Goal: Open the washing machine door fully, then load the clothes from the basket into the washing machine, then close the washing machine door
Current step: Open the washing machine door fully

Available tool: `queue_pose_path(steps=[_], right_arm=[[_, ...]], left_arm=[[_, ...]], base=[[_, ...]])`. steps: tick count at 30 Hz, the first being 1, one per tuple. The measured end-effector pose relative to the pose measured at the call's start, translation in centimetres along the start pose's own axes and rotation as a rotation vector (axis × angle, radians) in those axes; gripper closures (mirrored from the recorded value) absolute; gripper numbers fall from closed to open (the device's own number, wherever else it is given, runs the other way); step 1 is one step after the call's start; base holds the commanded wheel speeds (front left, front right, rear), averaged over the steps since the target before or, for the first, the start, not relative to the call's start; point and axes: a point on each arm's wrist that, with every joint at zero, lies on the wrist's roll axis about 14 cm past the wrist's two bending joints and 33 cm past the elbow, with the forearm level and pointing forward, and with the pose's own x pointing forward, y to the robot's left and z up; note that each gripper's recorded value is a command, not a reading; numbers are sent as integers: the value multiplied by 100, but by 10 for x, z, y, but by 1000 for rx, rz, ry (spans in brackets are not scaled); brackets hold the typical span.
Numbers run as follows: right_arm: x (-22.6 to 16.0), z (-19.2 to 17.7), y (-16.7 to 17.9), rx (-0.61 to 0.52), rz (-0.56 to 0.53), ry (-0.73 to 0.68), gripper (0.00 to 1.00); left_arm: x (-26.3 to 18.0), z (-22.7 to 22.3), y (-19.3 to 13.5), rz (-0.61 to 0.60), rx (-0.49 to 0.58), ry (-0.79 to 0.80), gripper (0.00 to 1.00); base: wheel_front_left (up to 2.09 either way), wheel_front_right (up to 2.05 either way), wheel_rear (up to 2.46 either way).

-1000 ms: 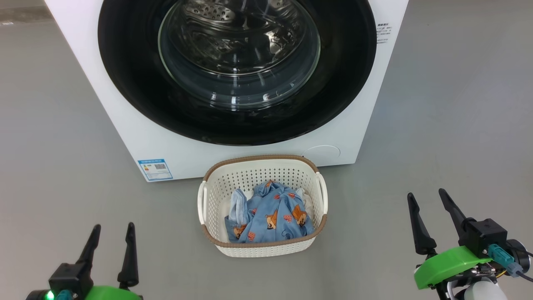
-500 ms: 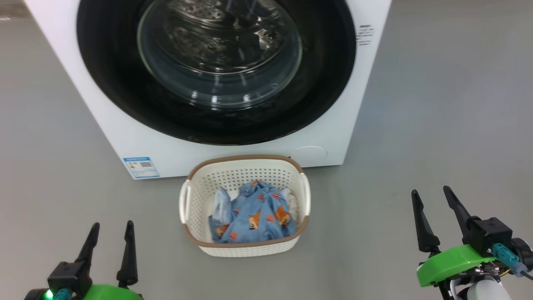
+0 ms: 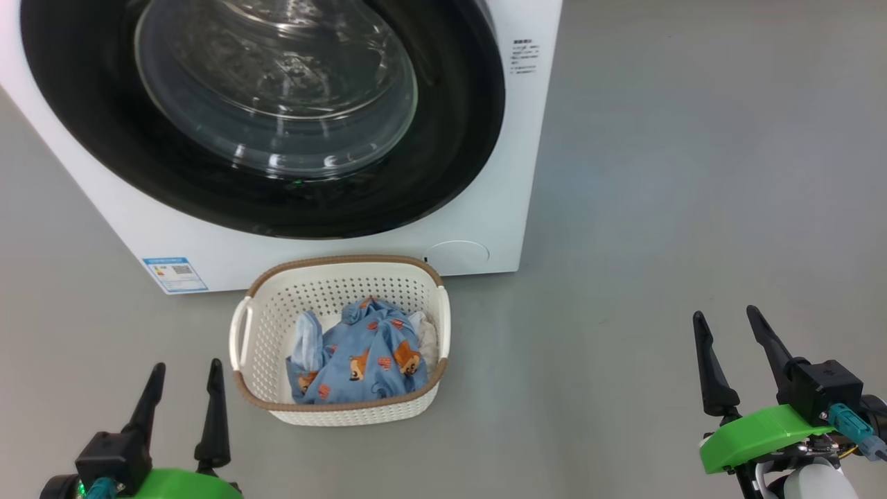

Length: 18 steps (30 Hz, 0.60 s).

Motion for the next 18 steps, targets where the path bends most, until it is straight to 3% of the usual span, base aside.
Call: queue_pose_path(steps=[18], right_arm=[[-1,-1,-1,0,-3,4,0]], left_arm=[[3,6,-10,-30,2,-20,0]], base=[[8,8,-17]])
